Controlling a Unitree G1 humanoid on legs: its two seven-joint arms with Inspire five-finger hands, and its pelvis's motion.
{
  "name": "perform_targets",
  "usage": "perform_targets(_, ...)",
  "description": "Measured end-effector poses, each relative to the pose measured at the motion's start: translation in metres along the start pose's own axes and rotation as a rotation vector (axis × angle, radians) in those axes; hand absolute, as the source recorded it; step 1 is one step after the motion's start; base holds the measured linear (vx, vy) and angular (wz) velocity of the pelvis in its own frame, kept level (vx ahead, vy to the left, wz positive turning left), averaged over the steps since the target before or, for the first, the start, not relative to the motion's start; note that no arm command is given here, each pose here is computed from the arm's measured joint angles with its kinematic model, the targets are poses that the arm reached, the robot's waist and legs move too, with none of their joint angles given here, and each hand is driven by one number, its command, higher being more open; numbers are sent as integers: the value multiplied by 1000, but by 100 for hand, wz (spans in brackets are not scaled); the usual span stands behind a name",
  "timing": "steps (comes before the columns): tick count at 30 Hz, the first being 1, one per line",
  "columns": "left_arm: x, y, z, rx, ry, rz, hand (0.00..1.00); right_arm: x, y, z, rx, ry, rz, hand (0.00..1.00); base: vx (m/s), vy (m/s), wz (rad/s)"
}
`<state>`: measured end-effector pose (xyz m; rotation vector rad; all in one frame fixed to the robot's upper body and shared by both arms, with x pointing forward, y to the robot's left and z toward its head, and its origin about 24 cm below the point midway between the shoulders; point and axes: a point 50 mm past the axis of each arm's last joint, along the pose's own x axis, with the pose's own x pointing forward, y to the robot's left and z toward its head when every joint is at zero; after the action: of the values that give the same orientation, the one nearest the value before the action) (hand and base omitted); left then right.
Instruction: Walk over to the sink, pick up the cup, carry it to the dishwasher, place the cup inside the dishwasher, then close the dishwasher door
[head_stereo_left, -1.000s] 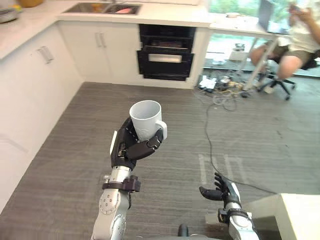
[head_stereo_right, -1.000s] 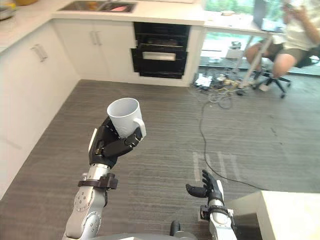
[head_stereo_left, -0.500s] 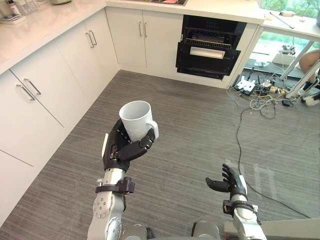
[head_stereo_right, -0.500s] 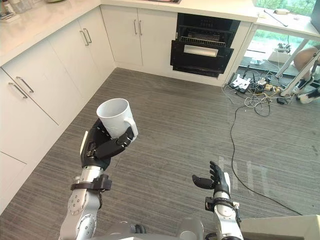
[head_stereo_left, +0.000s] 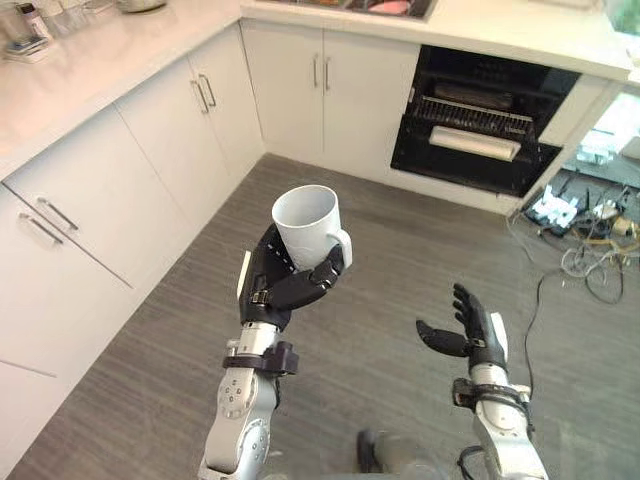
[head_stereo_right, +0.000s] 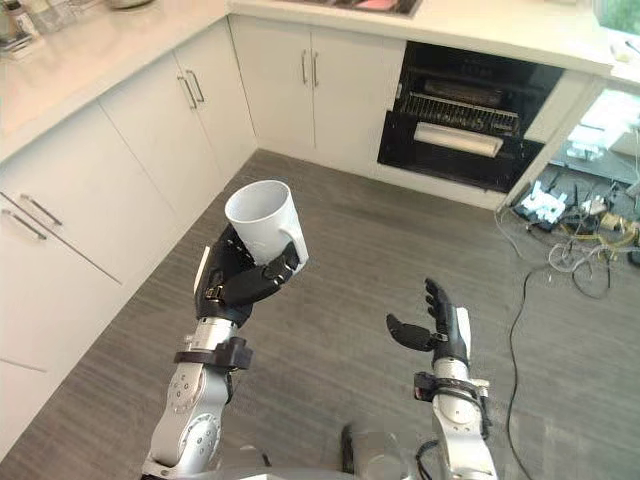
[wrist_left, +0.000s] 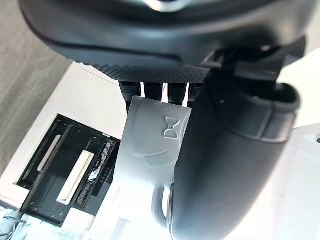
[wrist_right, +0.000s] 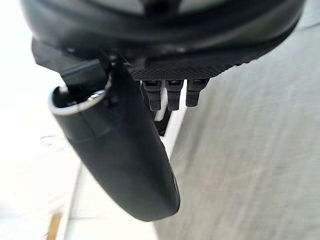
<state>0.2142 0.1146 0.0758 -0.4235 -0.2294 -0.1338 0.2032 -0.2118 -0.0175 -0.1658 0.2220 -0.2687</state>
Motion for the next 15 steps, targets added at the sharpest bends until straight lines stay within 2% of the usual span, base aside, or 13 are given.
perform_targets(3,1,1,1,-2,-7,10,30,7,0,10,5,-48,2,90,618,170,-12)
perform_targets(8,2,0,12,6,-53,18,30,21,-5,8,-16,-31,-19,90,625,378,-28)
perform_targets(10,5,2,22,25,-102,39,30,20,-2,6,-12,-20,-11,90,645,440,-3)
perform_targets(15,0,12,20,112,-54,27,30,14,11,-2,37,16,-1,90,559,249,-12)
